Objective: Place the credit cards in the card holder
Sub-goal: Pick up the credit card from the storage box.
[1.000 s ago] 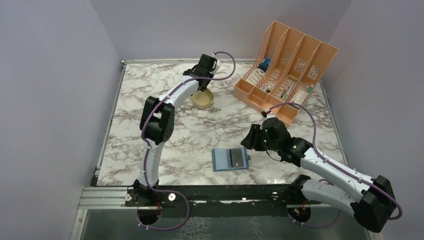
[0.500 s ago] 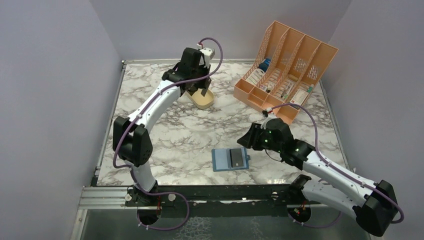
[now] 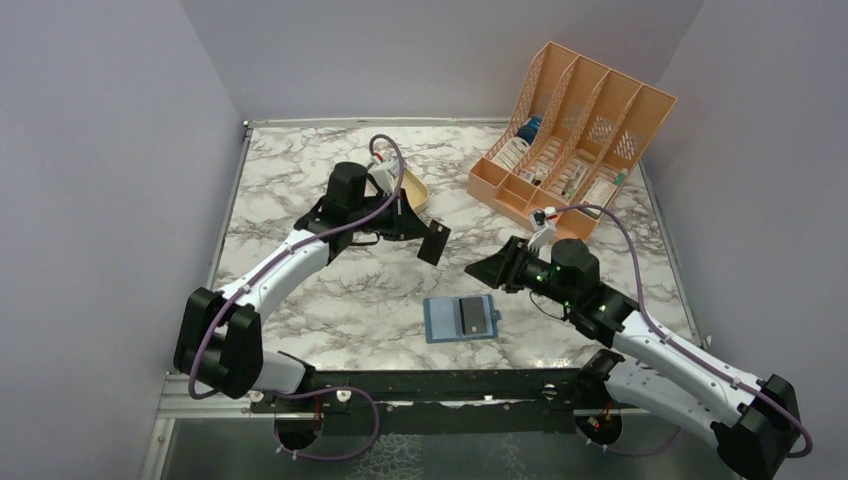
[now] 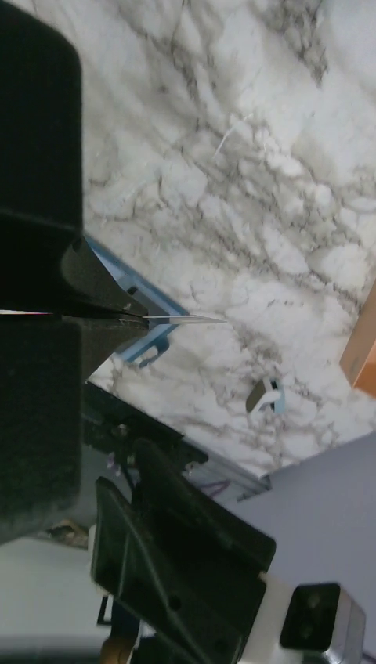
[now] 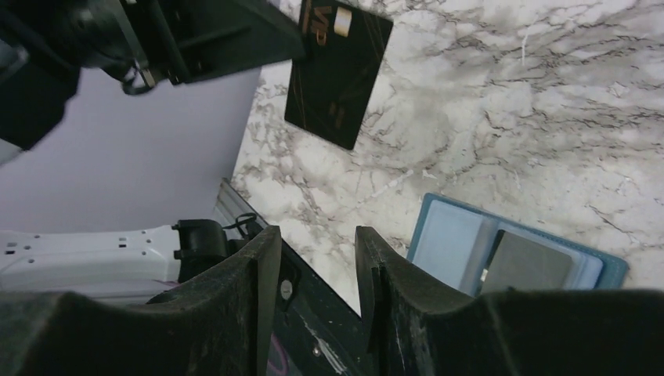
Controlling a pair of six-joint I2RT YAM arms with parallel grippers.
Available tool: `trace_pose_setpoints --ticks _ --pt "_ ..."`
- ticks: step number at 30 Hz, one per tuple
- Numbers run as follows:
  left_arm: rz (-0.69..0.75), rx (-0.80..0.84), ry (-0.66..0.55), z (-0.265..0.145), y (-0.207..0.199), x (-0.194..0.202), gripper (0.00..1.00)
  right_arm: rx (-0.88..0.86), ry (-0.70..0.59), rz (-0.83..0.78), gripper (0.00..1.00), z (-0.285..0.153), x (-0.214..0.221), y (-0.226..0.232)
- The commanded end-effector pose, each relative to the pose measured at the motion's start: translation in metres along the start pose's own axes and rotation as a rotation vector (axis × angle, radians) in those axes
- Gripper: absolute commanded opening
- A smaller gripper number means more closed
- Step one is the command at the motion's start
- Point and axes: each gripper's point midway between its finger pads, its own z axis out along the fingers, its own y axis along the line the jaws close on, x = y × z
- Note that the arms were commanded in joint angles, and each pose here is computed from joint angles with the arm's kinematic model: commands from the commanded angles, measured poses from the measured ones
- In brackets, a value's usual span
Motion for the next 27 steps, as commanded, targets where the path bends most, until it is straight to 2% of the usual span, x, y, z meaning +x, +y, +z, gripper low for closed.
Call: trace_pose_setpoints --ticks 1,4,13,27 --pt "-0.061 0.297 -0.035 -0.022 -0.056 0.009 0.0 -0.093 -0.028 0.064 0.4 -0.003 -0.006 0.023" --pt "-0.12 0.354 -0.015 -0.031 -0.064 0.027 0.0 -0.113 -0.033 0.094 0.4 -0.003 -0.007 0.026" --pt "-0.172 0.384 0.0 -0.052 -0.073 0.054 0.0 -0.208 0.001 0.087 0.43 0.005 -0.001 0.039" --pt "-0.262 0.4 0.014 -0.056 -0.072 0.072 0.0 -0.307 0.063 0.101 0.31 0.017 0.011 0.048"
